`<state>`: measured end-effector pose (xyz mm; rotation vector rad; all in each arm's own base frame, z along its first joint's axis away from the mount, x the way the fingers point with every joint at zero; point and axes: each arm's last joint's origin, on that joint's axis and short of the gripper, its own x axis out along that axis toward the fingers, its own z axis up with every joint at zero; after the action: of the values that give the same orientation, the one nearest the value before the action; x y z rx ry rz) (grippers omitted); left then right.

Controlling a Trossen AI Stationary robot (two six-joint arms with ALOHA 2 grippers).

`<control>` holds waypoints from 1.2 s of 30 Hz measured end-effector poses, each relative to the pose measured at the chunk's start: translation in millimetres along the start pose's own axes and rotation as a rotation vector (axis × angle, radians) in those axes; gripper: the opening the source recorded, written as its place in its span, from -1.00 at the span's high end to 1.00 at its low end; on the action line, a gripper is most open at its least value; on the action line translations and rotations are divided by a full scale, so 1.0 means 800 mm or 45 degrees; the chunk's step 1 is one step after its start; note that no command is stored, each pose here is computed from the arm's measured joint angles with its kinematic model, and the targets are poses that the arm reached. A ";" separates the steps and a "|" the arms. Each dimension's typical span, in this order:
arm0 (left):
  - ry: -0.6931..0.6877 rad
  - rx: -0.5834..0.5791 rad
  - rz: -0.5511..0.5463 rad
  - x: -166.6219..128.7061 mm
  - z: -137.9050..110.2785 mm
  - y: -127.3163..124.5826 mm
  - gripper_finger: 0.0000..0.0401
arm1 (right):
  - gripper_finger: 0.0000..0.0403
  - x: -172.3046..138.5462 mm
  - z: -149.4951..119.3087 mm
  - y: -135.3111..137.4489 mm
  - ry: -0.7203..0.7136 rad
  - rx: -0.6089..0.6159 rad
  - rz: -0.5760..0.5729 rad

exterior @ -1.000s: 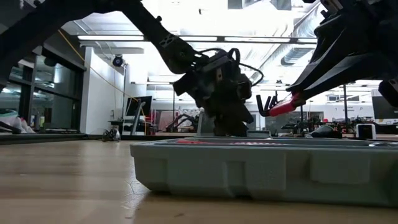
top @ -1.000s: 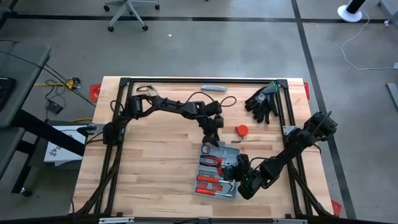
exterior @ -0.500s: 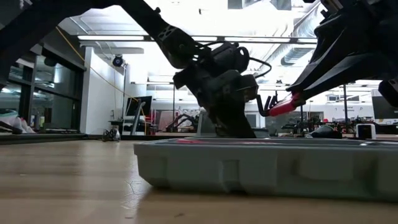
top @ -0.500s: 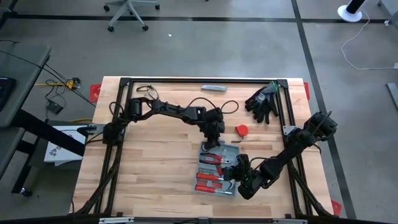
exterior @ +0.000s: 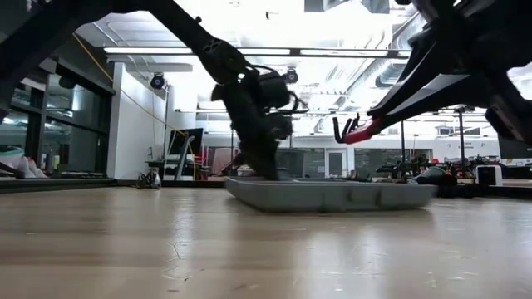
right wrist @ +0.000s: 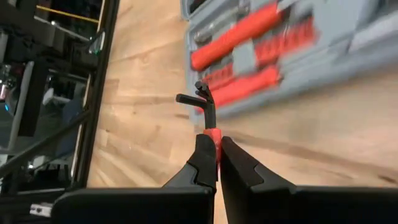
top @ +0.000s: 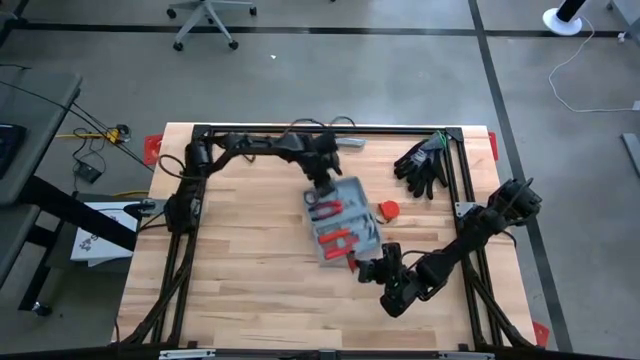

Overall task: Prefit tool cases
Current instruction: Put the orange hex key set into the gray prefit tool case

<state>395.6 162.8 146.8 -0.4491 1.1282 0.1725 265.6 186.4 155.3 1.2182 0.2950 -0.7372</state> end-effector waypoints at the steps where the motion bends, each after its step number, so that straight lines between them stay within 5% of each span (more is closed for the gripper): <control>1: 0.006 -0.040 0.016 -0.003 -0.004 0.006 0.99 | 1.00 0.001 0.001 0.000 -0.007 0.000 -0.004; 7: 0.037 -0.214 0.087 -0.017 -0.057 0.032 1.00 | 1.00 0.007 0.008 0.001 -0.074 0.000 -0.002; 11: 0.005 -0.360 -0.007 -0.029 -0.106 0.033 1.00 | 1.00 0.011 0.013 0.002 -0.092 0.001 -0.011; 22: -0.232 -0.632 -0.228 -0.044 -0.212 -0.061 1.00 | 1.00 0.029 0.022 0.020 0.027 -0.050 0.015; 30: -0.441 -0.609 -0.296 -0.034 -0.219 -0.126 1.00 | 1.00 0.049 0.035 0.044 0.161 -0.094 0.135; 36: -0.545 -0.542 -0.221 -0.036 -0.213 -0.121 0.99 | 1.00 0.046 0.020 0.040 0.218 -0.065 0.146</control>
<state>276.3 5.3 137.8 -0.8415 0.6237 0.3417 310.3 163.4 163.4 1.2412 0.3797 -0.5244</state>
